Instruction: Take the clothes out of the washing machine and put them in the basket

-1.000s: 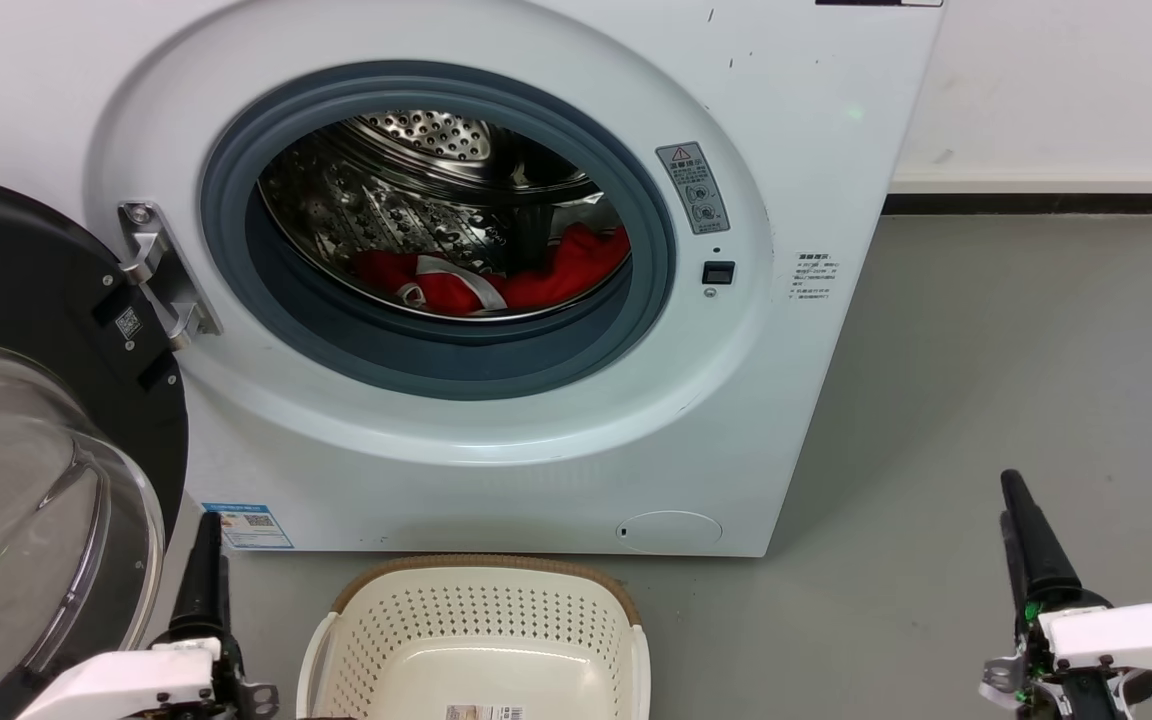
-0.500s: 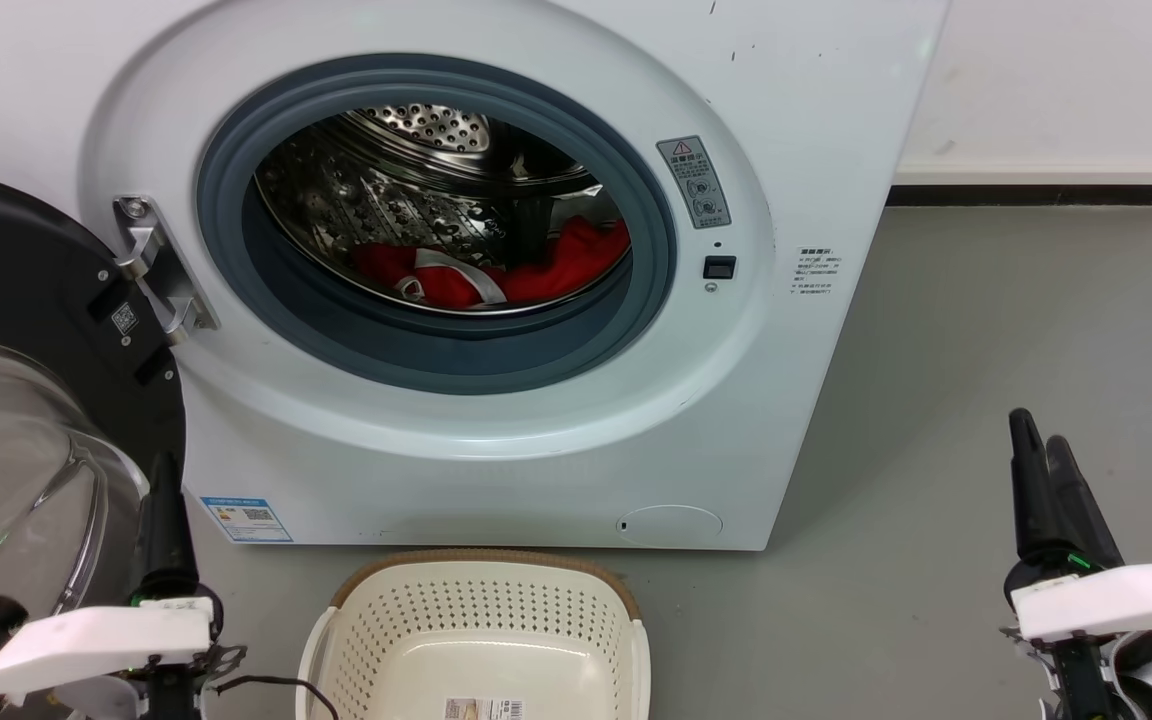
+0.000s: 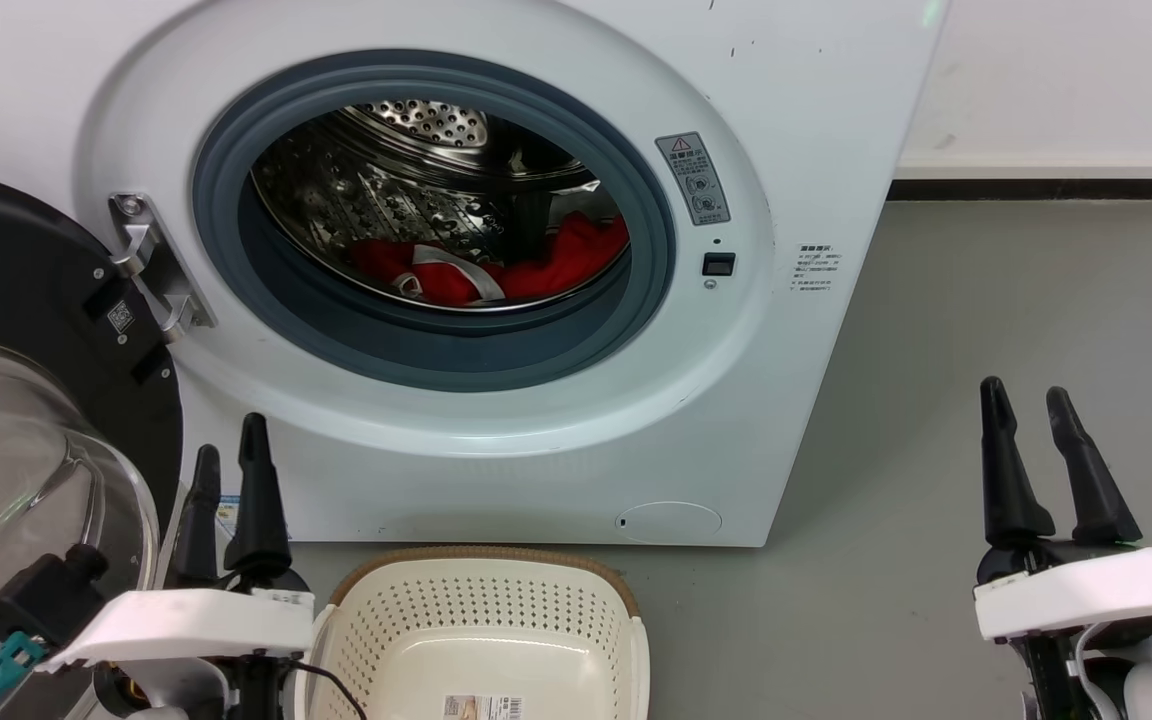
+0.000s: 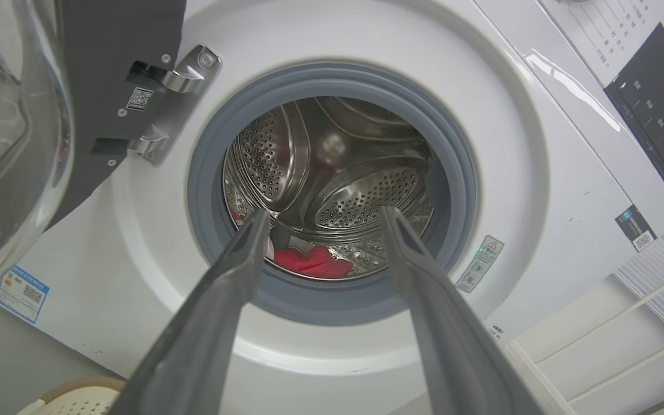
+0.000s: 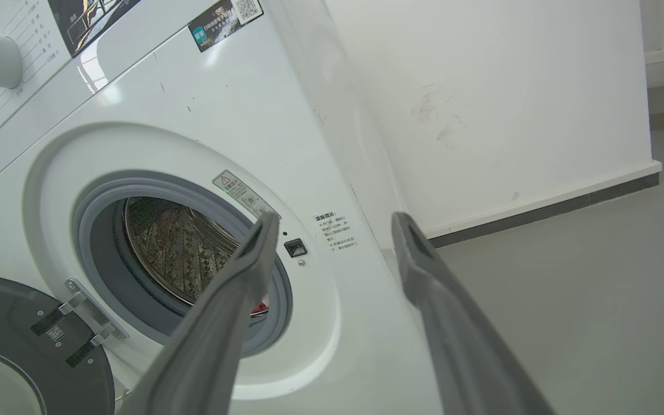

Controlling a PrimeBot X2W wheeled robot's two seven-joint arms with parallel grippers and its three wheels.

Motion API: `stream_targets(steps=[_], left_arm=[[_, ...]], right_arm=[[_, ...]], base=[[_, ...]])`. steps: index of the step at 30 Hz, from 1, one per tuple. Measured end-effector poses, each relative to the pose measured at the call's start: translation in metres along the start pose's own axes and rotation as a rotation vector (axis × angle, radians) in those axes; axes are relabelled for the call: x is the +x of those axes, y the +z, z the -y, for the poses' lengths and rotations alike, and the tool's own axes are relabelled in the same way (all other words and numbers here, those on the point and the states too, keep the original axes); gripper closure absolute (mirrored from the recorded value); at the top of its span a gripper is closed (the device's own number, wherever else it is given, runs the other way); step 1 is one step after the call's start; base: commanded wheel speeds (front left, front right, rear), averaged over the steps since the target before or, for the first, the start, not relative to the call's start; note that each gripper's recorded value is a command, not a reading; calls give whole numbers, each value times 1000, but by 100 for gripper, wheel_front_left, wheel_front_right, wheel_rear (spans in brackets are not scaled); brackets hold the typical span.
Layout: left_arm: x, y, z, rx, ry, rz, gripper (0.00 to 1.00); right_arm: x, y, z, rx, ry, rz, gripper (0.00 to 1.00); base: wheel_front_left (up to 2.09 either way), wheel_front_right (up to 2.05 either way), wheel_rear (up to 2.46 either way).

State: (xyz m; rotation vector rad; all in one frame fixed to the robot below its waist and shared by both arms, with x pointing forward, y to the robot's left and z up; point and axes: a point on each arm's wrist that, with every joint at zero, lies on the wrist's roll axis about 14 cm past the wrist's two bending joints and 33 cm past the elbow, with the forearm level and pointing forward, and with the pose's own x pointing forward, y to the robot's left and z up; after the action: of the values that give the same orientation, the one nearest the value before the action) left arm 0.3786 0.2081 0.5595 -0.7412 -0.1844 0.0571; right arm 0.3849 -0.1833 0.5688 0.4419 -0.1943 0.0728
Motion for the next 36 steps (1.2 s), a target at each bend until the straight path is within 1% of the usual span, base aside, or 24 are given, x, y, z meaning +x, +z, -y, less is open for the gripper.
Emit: stream_targets(steps=[4,7,18,22,27,31,36], left_arm=[[-2,-4,9,86,-34,-5,0],[-3,-10,22,189,-78,-13,0],[-6,-18,32,406,-77,-15,0],[-8,-25,34,441,-80,-27,0],[-16,-40,24,429,-75,-77,0],[-15,-39,26,465,-95,-65,0],[-15,-39,29,541,-115,-49,0]], right_arm=[[0,-1,-4,-68,16,-1,0],[0,1,-10,-134,37,8,0],[-3,-2,-18,-279,73,11,0],[-5,-7,-18,-313,78,0,0],[-10,-16,-16,-348,80,-26,0],[-11,-19,-18,-386,93,-31,0],[-11,-21,-21,-436,109,-30,0]], base=[[0,0,0],[0,0,0],[0,0,0],[0,0,0],[0,0,0],[0,0,0],[0,0,0]])
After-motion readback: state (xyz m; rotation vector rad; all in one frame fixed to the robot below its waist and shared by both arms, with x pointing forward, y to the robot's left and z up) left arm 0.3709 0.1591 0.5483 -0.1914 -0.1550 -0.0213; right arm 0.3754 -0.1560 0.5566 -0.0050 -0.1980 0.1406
